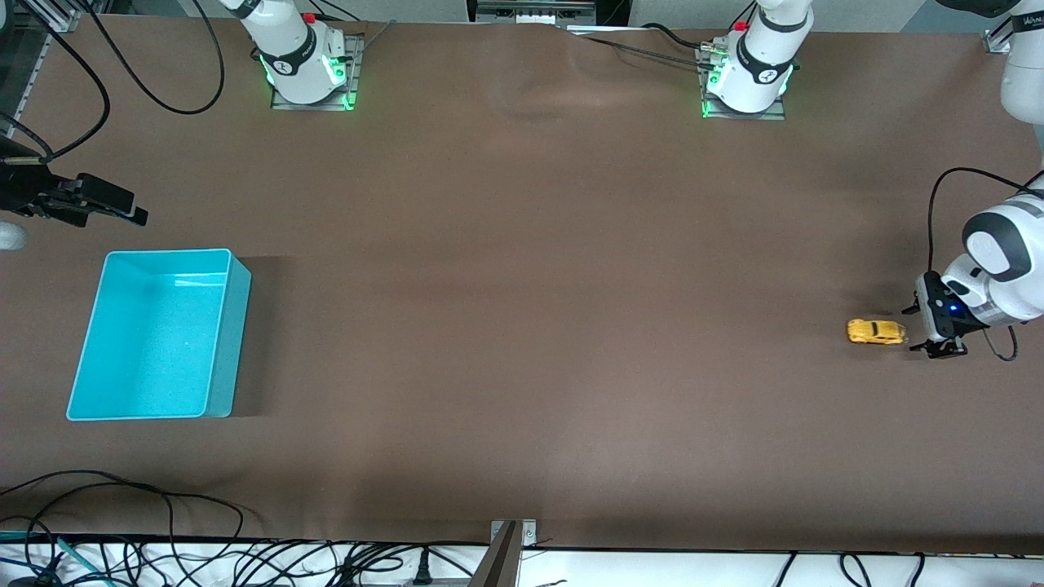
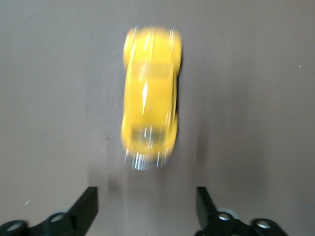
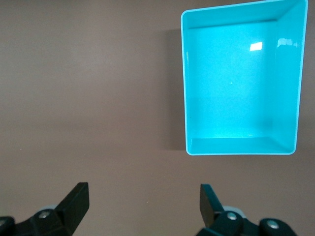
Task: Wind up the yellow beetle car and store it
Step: 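Open the left gripper, letting the car roll toward the turquoise bin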
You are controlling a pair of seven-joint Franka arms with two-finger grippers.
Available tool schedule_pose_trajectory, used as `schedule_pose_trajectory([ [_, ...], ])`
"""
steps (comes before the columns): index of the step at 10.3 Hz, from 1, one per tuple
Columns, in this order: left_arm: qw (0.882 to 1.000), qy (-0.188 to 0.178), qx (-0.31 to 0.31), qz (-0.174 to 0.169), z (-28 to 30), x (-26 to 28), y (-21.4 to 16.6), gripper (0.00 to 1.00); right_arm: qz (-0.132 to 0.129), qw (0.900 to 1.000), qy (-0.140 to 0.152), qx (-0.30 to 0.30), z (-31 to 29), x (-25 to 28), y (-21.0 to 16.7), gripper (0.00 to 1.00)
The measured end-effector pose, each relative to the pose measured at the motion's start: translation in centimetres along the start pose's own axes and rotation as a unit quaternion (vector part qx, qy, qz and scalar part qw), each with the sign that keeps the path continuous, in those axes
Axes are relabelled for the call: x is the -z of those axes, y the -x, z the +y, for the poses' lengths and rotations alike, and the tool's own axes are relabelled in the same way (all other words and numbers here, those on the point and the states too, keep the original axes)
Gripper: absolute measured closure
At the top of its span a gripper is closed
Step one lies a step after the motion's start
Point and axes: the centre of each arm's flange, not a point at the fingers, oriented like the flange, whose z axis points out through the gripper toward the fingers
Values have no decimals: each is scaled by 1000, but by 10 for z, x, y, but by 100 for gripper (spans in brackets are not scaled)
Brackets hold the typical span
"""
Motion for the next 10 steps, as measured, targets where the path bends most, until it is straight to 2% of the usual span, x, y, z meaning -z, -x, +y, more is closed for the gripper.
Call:
schedule_pose_trajectory([
  [1, 1000, 13, 8, 9, -8, 14, -3, 0, 0, 1000, 0, 1, 0, 0, 0, 0],
  [3, 998, 36, 43, 21, -20, 43, -7, 0, -1, 1000, 0, 3, -1, -2, -1, 0],
  [6, 993, 51, 102, 22, -19, 77, -12, 0, -3, 1000, 0, 3, -1, -4, -2, 0],
  [10, 983, 73, 165, 17, -25, 117, -58, 0, -9, 1000, 0, 3, 1, -10, -5, 0],
])
